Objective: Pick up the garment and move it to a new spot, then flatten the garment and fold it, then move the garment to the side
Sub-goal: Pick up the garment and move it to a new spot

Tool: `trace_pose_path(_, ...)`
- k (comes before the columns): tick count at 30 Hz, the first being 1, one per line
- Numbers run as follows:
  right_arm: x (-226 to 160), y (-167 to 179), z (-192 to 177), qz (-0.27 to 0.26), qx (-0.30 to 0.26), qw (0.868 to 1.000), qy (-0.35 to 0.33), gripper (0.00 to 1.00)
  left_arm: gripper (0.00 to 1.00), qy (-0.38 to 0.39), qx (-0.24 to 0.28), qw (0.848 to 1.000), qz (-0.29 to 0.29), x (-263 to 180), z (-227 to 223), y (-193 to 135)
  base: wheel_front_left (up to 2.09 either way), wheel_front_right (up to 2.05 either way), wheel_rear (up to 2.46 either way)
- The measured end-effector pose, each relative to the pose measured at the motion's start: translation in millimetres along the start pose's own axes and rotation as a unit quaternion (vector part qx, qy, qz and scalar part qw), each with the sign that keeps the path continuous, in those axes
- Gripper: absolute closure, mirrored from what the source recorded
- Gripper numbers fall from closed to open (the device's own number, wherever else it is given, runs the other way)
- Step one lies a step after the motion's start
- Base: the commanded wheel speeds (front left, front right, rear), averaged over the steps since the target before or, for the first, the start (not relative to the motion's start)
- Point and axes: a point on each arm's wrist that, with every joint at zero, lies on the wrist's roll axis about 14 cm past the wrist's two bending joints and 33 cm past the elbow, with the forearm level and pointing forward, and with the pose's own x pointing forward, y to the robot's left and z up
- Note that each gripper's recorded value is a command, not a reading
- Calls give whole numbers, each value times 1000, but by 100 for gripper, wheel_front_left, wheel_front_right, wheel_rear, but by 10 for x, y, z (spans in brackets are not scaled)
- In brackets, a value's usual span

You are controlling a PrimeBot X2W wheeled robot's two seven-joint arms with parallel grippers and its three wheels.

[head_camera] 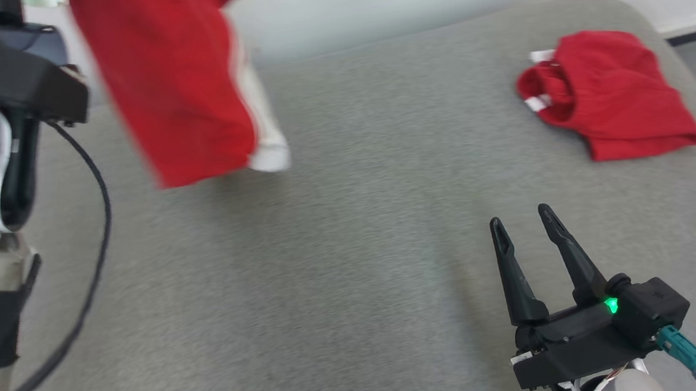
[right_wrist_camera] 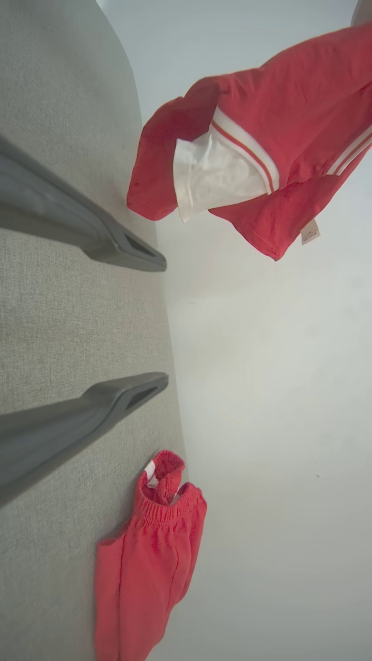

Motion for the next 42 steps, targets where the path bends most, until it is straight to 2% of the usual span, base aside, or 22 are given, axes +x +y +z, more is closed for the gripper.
trace_pose_path(5, -123, -233, 94, -39, 4, 999, -10, 0, 100, -20, -29, 998, -56, 141, 124, -527, 0, 0, 0)
trace_pose_path(10, -254, -421, 119, -71, 2, 997, -9, 0, 100, -16, -88, 992, -93, 166, 0, -982, 0, 0, 0)
trace_pose_path(14, -324, -516, 94, -88, -1, 996, -3, 0, 100, 28, -142, 984, -105, -9, -413, -1270, 0, 0, 0)
trace_pose_path(21, -306, -486, -2, -82, -3, 997, 11, 0, 100, 159, -196, 965, -65, -651, -1427, -1338, 0, 0, 0)
trace_pose_path(25, -270, -413, -61, -70, -2, 997, 19, 0, 100, 242, -229, 941, -58, -1138, -1939, -1507, 0, 0, 0)
trace_pose_path(31, -232, -299, -83, -51, -1, 998, 22, 0, 100, 313, -225, 921, -55, -1630, -2360, -1654, 0, 0, 0)
trace_pose_path(32, -229, -275, -81, -48, 0, 999, 22, 0, 65, 318, -224, 920, -53, -1670, -2389, -1659, 0, 0, 0)
trace_pose_path(33, -228, -255, -74, -45, 1, 999, 21, 0, 13, 321, -217, 920, -60, -1704, -2400, -1688, 0, 0, 0)
trace_pose_path(34, -228, -242, -65, -43, 1, 999, 19, 0, 0, 319, -207, 922, -66, -1725, -2397, -1706, 0, 0, 0)
trace_pose_path(38, -259, -207, -33, -39, 5, 999, 14, 0, 0, 261, -205, 941, -69, -1527, -2134, -1695, 0, 0, 0)
trace_pose_path(42, -283, -164, 8, -35, 8, 999, 7, 0, 0, 195, -193, 961, -41, -1333, -1785, -1430, 0, 0, 0)
